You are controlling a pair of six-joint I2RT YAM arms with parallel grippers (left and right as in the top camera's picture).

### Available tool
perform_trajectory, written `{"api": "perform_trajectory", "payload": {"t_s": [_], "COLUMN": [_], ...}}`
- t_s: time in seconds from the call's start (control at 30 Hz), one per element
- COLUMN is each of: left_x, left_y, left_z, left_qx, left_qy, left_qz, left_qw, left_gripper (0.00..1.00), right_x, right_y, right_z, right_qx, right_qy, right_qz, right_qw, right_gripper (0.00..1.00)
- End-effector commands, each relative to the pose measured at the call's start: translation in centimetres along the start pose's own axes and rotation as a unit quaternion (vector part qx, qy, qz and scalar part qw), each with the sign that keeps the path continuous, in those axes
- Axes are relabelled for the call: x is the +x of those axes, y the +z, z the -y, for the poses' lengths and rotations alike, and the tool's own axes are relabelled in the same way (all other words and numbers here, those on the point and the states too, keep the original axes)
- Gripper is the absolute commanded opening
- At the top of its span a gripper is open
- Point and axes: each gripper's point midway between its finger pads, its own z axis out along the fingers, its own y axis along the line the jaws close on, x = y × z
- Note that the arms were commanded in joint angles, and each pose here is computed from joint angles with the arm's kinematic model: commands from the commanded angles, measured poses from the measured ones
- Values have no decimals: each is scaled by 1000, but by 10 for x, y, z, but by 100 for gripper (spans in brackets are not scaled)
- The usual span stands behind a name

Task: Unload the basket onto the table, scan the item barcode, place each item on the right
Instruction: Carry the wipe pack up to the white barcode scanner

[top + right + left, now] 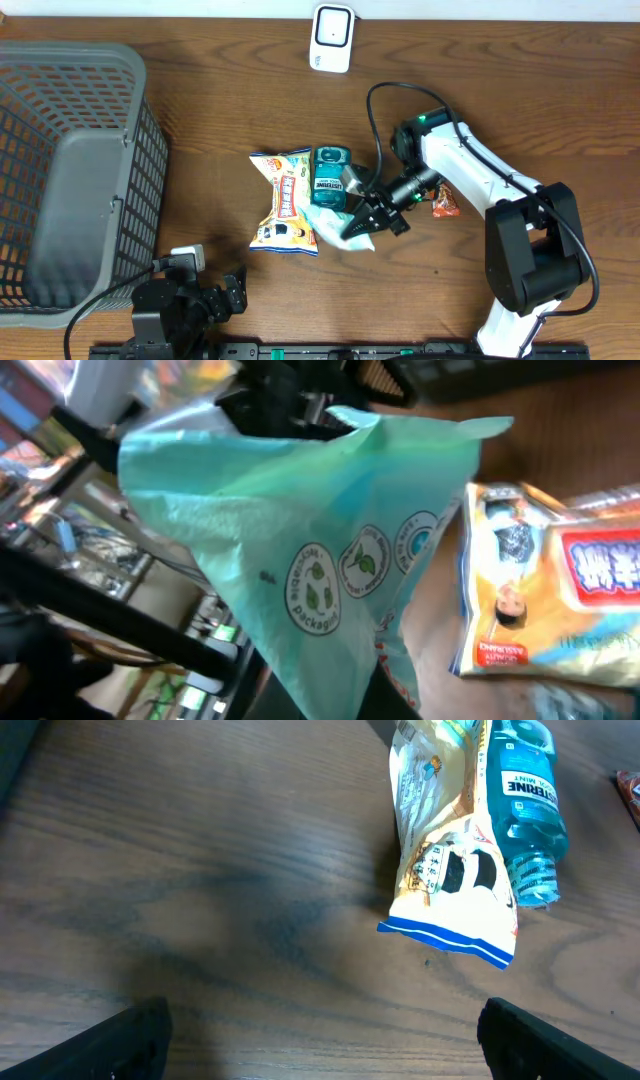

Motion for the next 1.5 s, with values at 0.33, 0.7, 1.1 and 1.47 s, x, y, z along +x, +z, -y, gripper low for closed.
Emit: {"api": "perform_trajectory", "payload": {"t_s": [0.33, 0.7, 1.1, 1.47], "left_x": [2, 2, 2, 2], "left_y": [-1, -1, -1, -1], "left_z": [2, 2, 2, 2], "left_qx": [5, 4, 4, 4], "left_qy": [3, 3, 3, 3], "left_qz": [-6, -6, -6, -6], "left_qw": [1000, 1000, 1000, 1000], "left_gripper": [98, 98, 98, 98], "right_x": [2, -13, -64, -54], "right_y": [-132, -193, -235, -238], "right_z": [176, 242, 335, 375], "right_qx": [521, 666, 722, 746], "right_qy": [185, 114, 36, 10], "right_qz": [-180, -236, -258, -257], "right_qw": [814, 698, 641, 614], "right_gripper": [1, 1, 1, 1]}}
